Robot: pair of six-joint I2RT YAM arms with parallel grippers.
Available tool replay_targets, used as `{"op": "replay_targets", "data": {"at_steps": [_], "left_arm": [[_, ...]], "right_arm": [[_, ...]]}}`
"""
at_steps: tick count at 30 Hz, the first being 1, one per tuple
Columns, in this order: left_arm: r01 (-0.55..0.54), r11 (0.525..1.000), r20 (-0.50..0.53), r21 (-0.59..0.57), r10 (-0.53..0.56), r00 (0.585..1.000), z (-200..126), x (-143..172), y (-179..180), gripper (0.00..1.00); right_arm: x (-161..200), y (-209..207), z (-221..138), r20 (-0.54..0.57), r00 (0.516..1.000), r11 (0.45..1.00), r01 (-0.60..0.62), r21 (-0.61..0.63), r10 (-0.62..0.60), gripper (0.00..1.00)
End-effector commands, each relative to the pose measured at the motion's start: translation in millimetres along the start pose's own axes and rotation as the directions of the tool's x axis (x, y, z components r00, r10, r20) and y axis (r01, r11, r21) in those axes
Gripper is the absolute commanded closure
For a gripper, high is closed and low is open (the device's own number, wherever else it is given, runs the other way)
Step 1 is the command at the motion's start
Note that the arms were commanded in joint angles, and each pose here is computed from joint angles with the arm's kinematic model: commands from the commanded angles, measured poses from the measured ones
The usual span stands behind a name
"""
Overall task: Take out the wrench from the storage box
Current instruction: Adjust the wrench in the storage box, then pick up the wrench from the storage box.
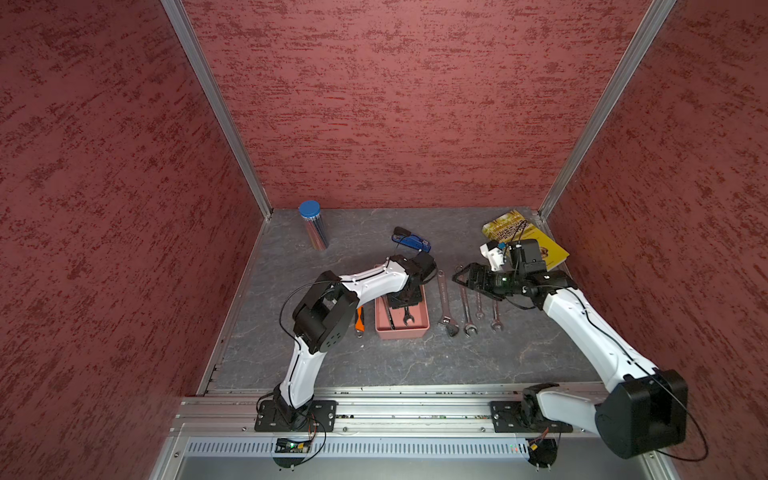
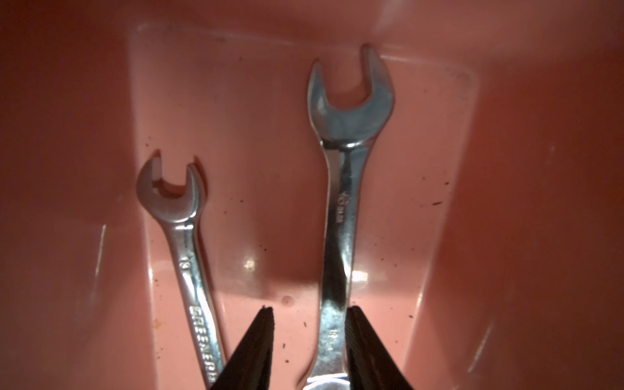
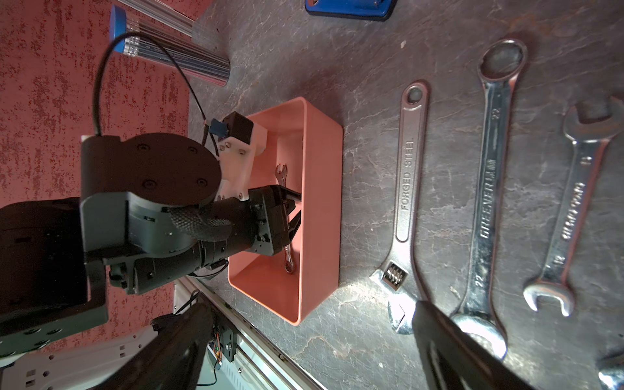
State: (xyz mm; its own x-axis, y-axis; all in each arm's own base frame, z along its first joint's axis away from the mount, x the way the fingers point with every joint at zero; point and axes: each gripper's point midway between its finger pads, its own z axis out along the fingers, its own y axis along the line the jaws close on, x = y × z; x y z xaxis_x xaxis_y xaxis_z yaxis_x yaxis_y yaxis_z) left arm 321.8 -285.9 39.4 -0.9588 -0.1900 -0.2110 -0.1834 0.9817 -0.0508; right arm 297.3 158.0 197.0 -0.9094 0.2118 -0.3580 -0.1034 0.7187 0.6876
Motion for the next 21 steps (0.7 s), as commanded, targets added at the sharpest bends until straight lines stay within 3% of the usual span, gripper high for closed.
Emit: {"op": "replay_targets", "data": {"at_steps": [1,15,21], "left_arm": [[0.006,0.999,0.011,0.032,-0.006,1.000,-4,-4,-10,0.61],[-0.038,0.998,-0.054,-0.048,0.035,0.998,27,11,-2,0.58],[-0.110,0.980,-0.107,-0.168,0.093,0.990,45,27,21,0.61]], "right_arm": [[-9,8,-5,0.024,0.999,0.999,0.025,-0.025,-0.024,0.02],[-8,7,-4,0.017,1.000,0.999,0.016,-0.028,-0.016,0.02],[-8,7,-5,0.020,1.000,0.999,0.018,-0.026,-0.018,0.02]]}}
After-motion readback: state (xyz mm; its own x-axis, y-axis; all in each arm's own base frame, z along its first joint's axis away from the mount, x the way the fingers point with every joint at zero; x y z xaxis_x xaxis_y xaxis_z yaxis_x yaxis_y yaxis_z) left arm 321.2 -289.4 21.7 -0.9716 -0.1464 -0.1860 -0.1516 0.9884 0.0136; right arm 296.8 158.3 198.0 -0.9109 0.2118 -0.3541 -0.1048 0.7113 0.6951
